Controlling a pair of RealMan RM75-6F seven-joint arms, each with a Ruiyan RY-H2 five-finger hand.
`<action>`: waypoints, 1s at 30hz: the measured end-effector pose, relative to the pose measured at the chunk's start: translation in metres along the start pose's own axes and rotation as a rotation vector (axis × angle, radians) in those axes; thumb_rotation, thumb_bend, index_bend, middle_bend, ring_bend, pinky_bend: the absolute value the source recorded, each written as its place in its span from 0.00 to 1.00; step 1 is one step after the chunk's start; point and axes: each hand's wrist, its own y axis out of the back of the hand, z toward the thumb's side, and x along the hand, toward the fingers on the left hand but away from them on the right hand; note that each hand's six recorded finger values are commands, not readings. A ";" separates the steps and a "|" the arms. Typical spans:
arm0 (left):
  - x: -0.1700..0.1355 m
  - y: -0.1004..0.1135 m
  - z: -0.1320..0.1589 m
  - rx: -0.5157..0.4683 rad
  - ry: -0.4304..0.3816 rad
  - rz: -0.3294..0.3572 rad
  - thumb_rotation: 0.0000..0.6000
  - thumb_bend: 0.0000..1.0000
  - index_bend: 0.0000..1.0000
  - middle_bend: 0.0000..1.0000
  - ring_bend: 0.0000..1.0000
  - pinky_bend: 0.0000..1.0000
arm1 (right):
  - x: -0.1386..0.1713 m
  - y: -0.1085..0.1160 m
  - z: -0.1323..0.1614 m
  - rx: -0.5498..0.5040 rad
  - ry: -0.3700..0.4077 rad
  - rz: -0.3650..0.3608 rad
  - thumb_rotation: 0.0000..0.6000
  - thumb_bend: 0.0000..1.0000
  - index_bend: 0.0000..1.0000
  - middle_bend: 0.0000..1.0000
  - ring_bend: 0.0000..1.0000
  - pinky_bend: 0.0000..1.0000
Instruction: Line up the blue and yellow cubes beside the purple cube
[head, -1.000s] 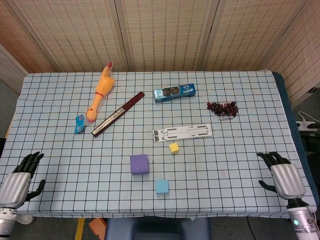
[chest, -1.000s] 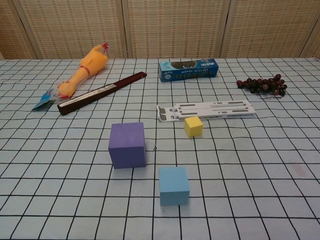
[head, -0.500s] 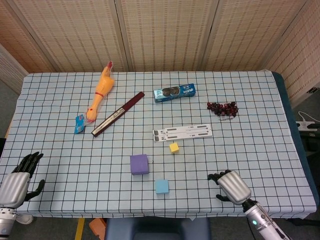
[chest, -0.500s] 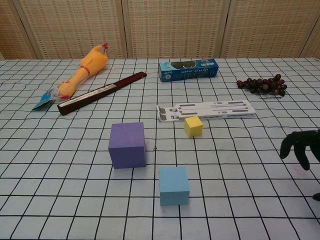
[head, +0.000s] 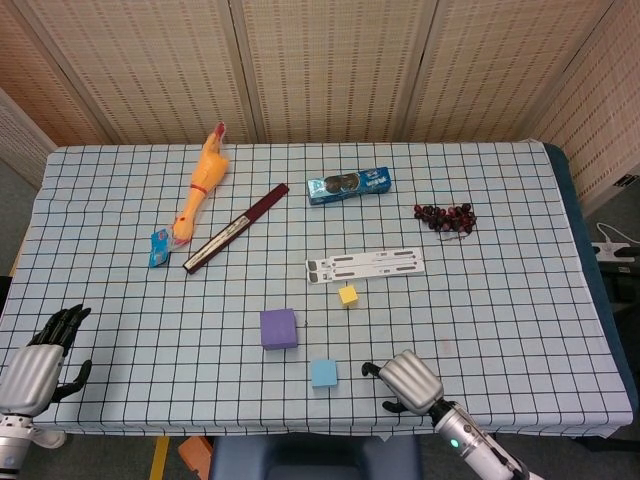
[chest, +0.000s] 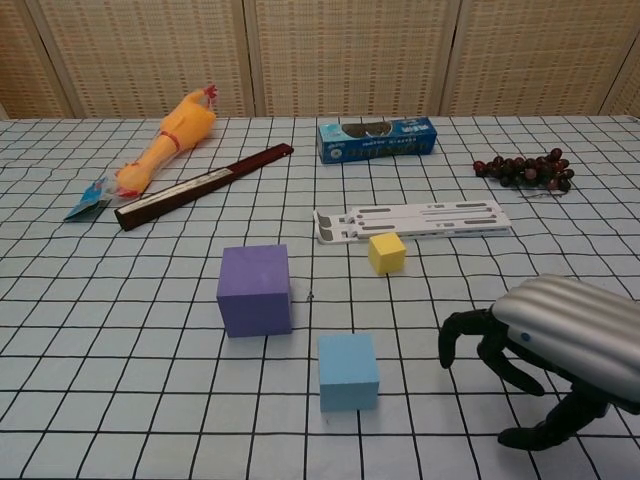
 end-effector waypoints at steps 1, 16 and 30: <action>0.000 0.000 0.000 0.000 0.000 -0.001 1.00 0.46 0.00 0.00 0.00 0.27 | -0.003 -0.001 0.003 -0.003 0.002 0.002 1.00 0.00 0.33 0.81 0.87 0.87; 0.002 -0.002 0.001 -0.005 -0.010 -0.016 1.00 0.46 0.00 0.00 0.00 0.27 | -0.041 -0.005 0.029 -0.034 -0.014 -0.031 1.00 0.00 0.25 0.83 0.88 0.88; 0.003 -0.004 0.002 -0.002 -0.013 -0.031 1.00 0.46 0.00 0.00 0.00 0.27 | -0.061 -0.004 0.034 -0.086 -0.029 -0.065 1.00 0.00 0.26 0.84 0.90 0.90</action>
